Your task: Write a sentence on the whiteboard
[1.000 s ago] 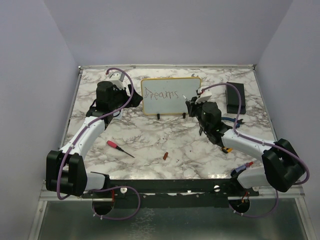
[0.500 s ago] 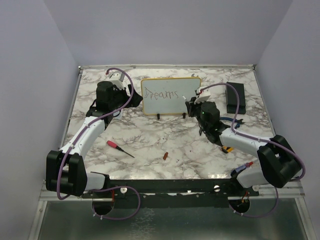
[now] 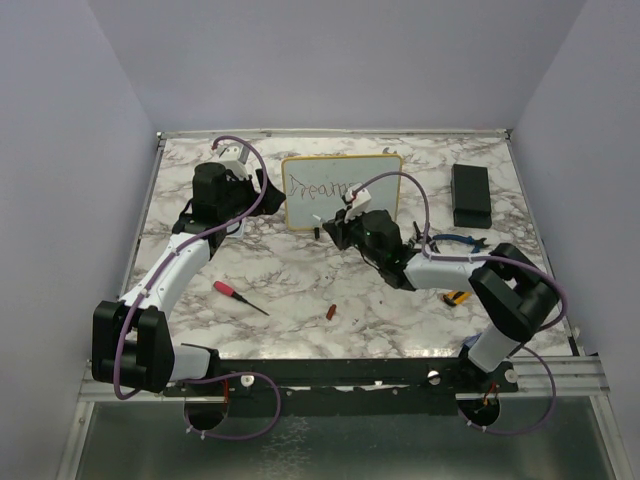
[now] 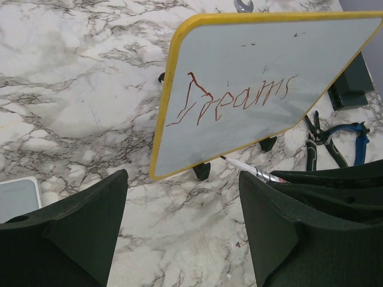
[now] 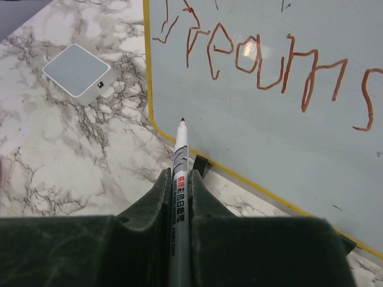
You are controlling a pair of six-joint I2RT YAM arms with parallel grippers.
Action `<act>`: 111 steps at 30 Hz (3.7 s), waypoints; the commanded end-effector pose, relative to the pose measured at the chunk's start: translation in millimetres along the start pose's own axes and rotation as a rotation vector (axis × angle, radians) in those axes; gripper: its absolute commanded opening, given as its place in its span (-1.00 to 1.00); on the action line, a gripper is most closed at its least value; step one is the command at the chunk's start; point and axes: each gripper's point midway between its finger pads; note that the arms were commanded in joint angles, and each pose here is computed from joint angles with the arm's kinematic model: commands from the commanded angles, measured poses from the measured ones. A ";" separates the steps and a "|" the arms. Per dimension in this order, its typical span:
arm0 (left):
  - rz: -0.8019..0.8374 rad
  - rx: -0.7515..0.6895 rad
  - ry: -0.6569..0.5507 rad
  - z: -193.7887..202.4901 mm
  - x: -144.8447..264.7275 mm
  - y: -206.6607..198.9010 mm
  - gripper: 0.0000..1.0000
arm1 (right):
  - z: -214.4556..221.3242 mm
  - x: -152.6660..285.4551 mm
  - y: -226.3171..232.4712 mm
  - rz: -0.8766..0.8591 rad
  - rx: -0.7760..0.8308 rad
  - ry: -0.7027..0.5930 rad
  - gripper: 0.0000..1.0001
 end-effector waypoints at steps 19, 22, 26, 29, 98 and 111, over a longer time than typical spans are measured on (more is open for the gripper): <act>0.022 -0.004 0.004 1.9 2.0 -5.4 0.51 | 3.8 -48.9 21.4 -0.013 -0.019 -0.010 -0.99; 0.023 -0.005 0.005 2.2 1.9 -5.8 0.51 | 7.4 -52.3 17.3 0.013 -0.020 0.003 -0.99; 0.023 -0.004 0.004 1.8 2.0 -5.9 0.51 | 10.5 -55.4 18.0 0.014 -0.015 0.010 -0.99; 0.022 -0.004 0.006 2.3 1.7 -5.1 0.51 | 12.8 -58.1 19.6 0.005 -0.007 0.017 -0.99; 0.024 -0.011 -0.004 -0.5 3.7 -7.0 0.51 | 18.4 -46.5 17.6 0.098 0.022 0.090 -0.99; 0.026 -0.011 -0.003 -0.4 3.8 -7.6 0.51 | 27.4 -51.7 23.8 0.067 0.031 0.124 -0.99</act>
Point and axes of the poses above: each gripper's point midway between its finger pads, its own x axis back along the fingers, its own y axis along the line the jaws close on, z = x × y, and after that the axes turned 9 degrees about x, right-handed
